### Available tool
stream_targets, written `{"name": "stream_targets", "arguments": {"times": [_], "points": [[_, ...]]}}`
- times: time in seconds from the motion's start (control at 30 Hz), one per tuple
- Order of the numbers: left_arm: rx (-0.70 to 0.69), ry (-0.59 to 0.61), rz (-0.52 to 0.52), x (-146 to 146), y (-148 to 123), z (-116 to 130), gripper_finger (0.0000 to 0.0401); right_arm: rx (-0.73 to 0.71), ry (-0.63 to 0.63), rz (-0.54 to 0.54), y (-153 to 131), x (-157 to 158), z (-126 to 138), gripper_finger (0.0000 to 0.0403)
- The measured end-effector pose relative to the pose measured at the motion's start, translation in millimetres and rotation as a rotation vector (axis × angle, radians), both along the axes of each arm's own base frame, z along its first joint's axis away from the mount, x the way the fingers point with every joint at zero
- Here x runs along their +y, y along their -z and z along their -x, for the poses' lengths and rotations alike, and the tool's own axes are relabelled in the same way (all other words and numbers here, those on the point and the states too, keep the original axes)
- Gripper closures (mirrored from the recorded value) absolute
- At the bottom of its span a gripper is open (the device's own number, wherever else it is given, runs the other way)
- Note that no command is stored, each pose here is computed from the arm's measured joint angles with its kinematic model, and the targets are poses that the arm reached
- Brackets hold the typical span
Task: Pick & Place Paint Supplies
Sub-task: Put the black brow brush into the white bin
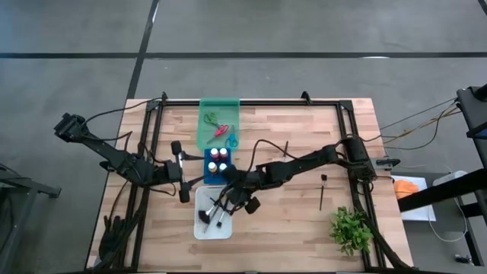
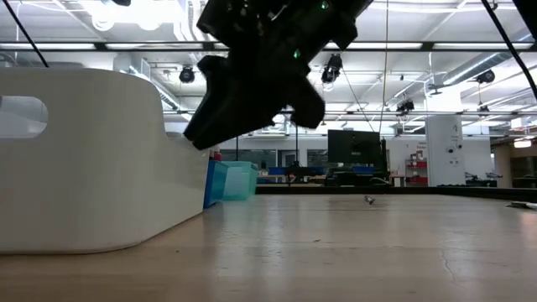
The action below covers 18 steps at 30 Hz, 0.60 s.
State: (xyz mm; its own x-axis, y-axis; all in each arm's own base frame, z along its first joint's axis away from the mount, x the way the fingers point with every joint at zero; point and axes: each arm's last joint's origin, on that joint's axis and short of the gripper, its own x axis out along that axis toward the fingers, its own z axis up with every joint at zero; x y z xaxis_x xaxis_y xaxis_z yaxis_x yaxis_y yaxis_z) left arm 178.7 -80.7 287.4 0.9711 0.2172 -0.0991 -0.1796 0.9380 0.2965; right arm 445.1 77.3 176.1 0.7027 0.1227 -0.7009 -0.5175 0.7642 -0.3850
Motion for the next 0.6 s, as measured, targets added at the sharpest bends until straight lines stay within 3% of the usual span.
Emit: {"name": "stream_targets", "arguments": {"times": [0.17,0.33,0.43,0.6], "points": [[0.025,0.000,-0.013,0,3,0,0.0135,0.054,0.077,-0.077,-19,3,12,0.0242],[0.028,0.000,-0.015,0,3,0,0.0135,0.184,0.187,-0.172,-39,19,41,0.0239],[0.026,0.000,-0.014,0,3,0,0.0135,0.290,0.388,-0.164,-45,28,64,0.0239],[0.022,0.000,-0.011,0,2,0,0.0135,0.412,0.774,-0.061,-39,39,103,0.0239]]}}
